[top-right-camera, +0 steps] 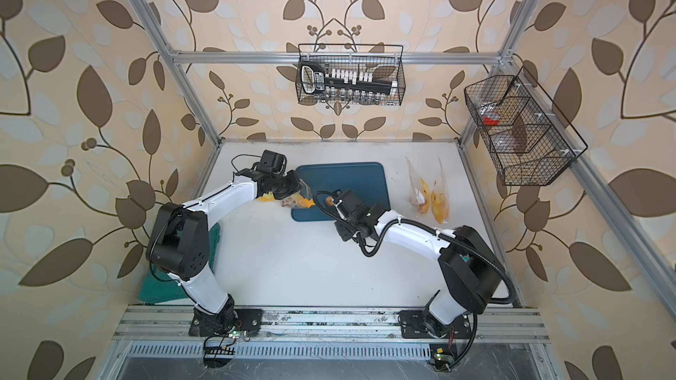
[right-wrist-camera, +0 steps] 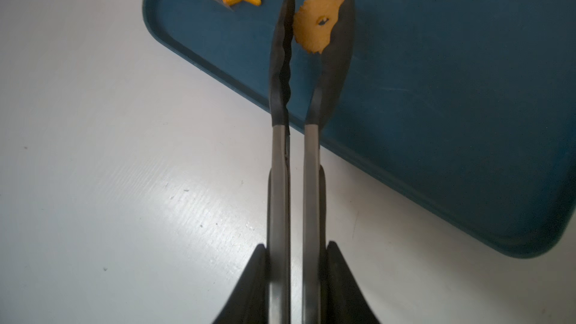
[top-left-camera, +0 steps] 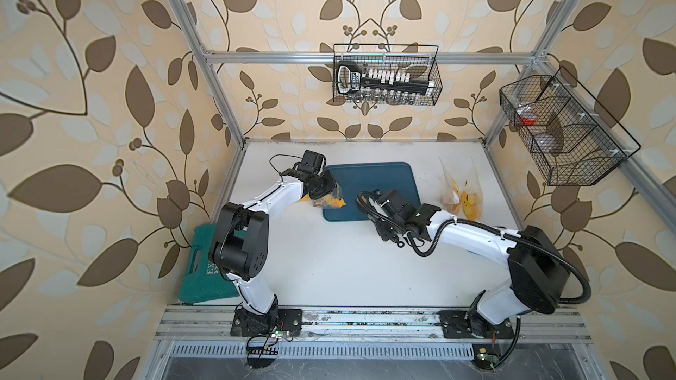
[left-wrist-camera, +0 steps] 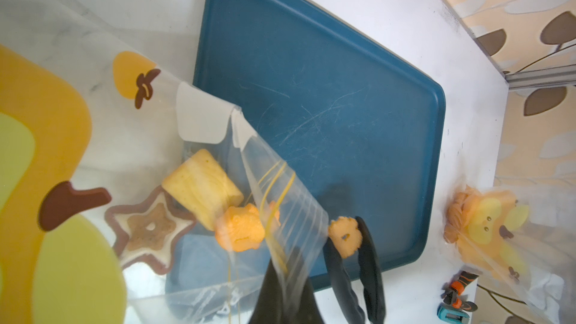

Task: Put the cookies into a resealable bag to prevent moisture
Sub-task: Pick up the cookie from the tray, then place the cookie in the ziploc bag.

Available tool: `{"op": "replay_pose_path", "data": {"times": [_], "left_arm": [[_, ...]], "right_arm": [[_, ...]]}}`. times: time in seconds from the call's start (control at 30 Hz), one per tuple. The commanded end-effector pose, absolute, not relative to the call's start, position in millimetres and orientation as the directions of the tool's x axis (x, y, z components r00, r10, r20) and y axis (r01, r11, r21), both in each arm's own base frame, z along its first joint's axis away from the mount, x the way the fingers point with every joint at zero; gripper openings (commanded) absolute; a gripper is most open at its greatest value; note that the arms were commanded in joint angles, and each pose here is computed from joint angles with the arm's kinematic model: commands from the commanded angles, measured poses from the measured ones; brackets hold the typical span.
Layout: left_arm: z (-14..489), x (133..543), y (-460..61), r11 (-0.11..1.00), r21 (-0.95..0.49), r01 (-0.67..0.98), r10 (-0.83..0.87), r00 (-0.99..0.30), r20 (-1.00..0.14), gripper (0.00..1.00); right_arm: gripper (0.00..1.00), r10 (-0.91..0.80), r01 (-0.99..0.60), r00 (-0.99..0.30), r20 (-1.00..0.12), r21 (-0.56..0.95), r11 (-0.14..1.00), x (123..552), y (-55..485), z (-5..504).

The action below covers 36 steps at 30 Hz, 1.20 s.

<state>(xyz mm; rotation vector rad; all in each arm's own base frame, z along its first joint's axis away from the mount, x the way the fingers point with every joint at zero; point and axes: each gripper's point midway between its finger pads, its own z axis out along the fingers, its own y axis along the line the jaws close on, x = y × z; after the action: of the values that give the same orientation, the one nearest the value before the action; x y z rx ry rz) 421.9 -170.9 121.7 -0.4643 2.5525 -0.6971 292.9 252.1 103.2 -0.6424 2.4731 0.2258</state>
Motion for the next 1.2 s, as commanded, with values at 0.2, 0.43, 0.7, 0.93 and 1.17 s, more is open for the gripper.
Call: {"op": "replay_pose_path", "data": {"times": [0.2,0.43,0.7,0.93,1.17], "left_arm": [[136.1,427.3,-170.4,0.807,-0.566,-0.169,-0.427,-0.829,-0.361,0.0],[134.2,427.1,-171.6,0.805,-0.569,-0.167,-0.425,-0.833,-0.356,0.0],[133.0,426.0,-174.2,0.801,-0.578,-0.159,-0.419,-0.838,-0.35,0.0],[134.9,425.0,-173.8,0.804,-0.575,-0.155,-0.415,-0.838,-0.354,0.0],[133.4,425.0,-170.7,0.812,-0.561,-0.162,-0.415,-0.836,-0.359,0.0]], "right_arm": [[0.26,-0.372,-0.611,-0.655,-0.658,0.172,0.772,288.6,294.3,126.3],[0.25,-0.395,-0.649,-0.647,-0.652,0.199,0.734,301.3,320.4,121.7],[0.25,-0.431,-0.689,-0.623,-0.653,0.196,0.698,328.3,353.4,120.9],[0.3,-0.442,-0.674,-0.642,-0.626,0.186,0.715,358.1,363.3,106.3],[0.58,-0.413,-0.662,-0.636,-0.652,0.185,0.727,350.2,349.7,122.2]]}}
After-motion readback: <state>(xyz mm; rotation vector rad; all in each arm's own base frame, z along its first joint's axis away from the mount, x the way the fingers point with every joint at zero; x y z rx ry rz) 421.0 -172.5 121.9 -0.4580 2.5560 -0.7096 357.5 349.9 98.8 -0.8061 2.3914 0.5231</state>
